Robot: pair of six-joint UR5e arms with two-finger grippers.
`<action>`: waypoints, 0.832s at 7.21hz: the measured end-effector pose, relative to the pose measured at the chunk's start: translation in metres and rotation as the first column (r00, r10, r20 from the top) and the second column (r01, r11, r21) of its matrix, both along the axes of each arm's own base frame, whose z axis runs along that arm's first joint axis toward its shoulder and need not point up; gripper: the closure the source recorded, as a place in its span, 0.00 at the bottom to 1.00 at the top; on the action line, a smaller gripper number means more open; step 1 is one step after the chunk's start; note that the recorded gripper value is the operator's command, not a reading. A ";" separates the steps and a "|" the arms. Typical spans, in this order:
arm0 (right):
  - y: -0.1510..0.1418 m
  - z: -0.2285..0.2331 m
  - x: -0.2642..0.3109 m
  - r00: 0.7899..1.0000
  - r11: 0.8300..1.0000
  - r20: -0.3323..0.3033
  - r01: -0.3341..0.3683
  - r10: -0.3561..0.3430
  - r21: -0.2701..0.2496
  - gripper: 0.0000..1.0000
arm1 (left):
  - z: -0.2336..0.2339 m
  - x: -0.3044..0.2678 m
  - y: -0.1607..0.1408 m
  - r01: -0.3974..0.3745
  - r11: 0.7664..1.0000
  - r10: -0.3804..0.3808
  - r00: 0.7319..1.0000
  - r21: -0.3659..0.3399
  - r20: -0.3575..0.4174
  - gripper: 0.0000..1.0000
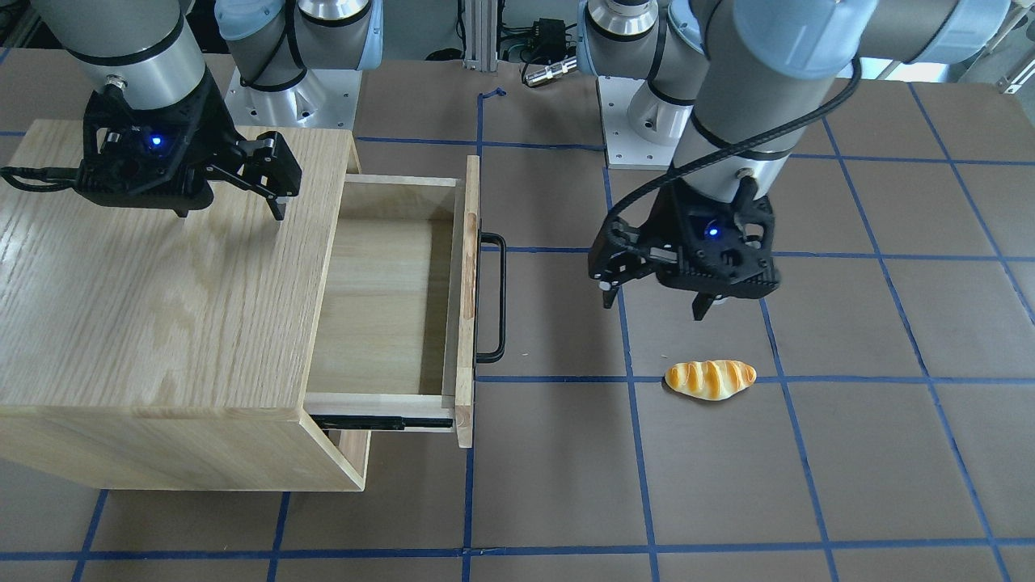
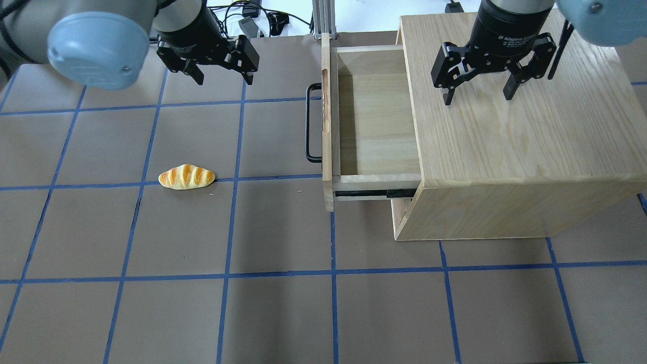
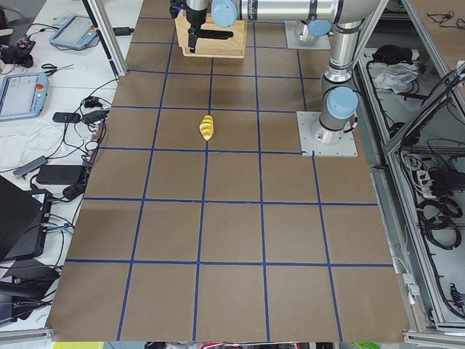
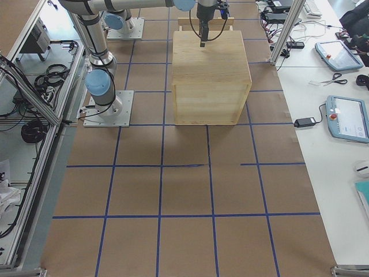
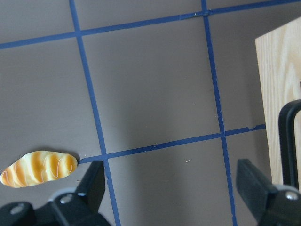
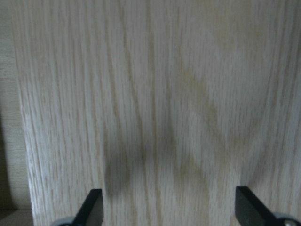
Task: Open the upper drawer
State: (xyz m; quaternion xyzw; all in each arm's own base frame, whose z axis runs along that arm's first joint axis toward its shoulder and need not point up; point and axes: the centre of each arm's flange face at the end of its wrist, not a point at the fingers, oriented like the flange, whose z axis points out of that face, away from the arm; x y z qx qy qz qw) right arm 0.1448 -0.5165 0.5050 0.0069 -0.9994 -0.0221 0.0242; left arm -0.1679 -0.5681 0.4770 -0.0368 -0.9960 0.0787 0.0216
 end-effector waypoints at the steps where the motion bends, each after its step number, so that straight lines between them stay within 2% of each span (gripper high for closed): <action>1: 0.000 0.000 0.000 1.000 1.000 0.000 0.000 0.000 0.000 0.00 | 0.013 0.026 0.009 -0.039 0.999 0.038 0.998 0.019 0.042 0.00; 3: 0.000 0.000 0.000 1.000 1.000 0.000 0.000 0.000 0.000 0.00 | 0.027 0.054 0.032 -0.067 0.996 0.062 0.995 0.064 0.083 0.00; 6: 0.000 0.000 0.000 1.000 1.000 0.000 0.000 0.000 0.000 0.00 | 0.020 0.060 0.046 -0.072 0.992 0.063 0.994 0.101 0.086 0.00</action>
